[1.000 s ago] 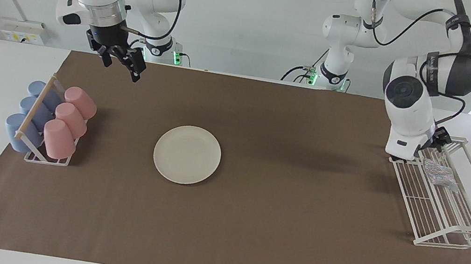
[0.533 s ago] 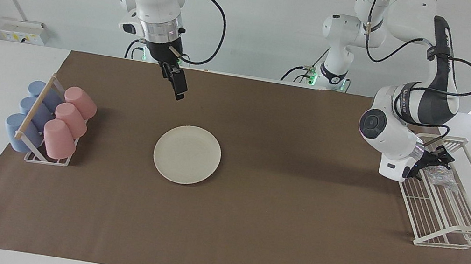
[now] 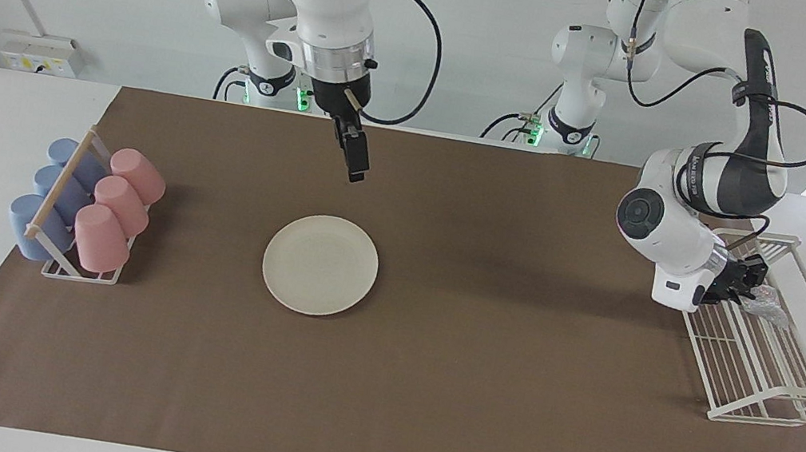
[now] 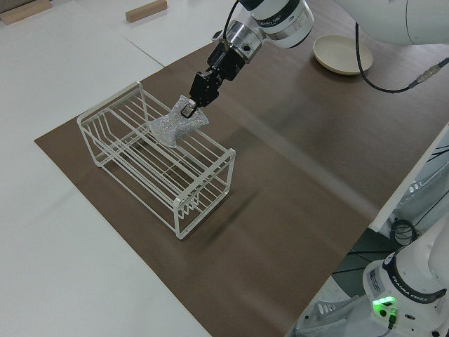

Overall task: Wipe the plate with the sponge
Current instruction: 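Grasp the clear sponge in the white basket with the left gripper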

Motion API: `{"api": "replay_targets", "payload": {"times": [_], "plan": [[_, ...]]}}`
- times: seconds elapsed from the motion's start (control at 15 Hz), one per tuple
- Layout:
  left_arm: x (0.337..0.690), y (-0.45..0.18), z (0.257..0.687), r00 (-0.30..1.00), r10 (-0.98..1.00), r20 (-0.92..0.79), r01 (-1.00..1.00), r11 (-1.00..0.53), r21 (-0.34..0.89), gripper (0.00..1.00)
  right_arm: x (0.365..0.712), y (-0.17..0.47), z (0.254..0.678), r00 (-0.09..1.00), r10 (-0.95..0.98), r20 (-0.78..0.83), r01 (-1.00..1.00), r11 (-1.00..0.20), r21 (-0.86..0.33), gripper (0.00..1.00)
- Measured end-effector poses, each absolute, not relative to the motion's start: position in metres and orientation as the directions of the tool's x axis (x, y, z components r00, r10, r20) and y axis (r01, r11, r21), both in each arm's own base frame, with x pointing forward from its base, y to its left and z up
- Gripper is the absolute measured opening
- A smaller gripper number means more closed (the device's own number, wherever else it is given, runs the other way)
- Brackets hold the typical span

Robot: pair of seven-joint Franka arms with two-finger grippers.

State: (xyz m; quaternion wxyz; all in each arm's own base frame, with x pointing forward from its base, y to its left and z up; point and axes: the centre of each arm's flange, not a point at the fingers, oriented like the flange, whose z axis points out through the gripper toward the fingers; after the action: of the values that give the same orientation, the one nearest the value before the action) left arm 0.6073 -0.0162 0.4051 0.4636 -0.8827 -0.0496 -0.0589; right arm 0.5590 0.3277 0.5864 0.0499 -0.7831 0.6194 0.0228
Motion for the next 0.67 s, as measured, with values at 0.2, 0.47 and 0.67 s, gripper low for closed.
{"api": "replay_targets", "payload": {"times": [0.2,0.47,0.67], "plan": [[0.616,-0.020,0.437,0.981,0.070,0.181,0.185,-0.622,-0.761,0.04,0.548,0.377,0.580,0.179,-0.978,-0.105,-0.983,-0.174,-0.056,1.00],[0.620,-0.026,0.528,0.974,0.177,0.139,0.225,-0.766,-0.602,0.04,0.530,0.426,0.574,0.191,-0.976,-0.108,-0.981,-0.185,-0.060,1.00],[0.607,-0.038,0.575,0.957,0.282,0.071,0.286,-0.867,-0.407,0.04,0.527,0.430,0.573,0.198,-0.974,-0.107,-0.980,-0.192,-0.059,1.00]]}}
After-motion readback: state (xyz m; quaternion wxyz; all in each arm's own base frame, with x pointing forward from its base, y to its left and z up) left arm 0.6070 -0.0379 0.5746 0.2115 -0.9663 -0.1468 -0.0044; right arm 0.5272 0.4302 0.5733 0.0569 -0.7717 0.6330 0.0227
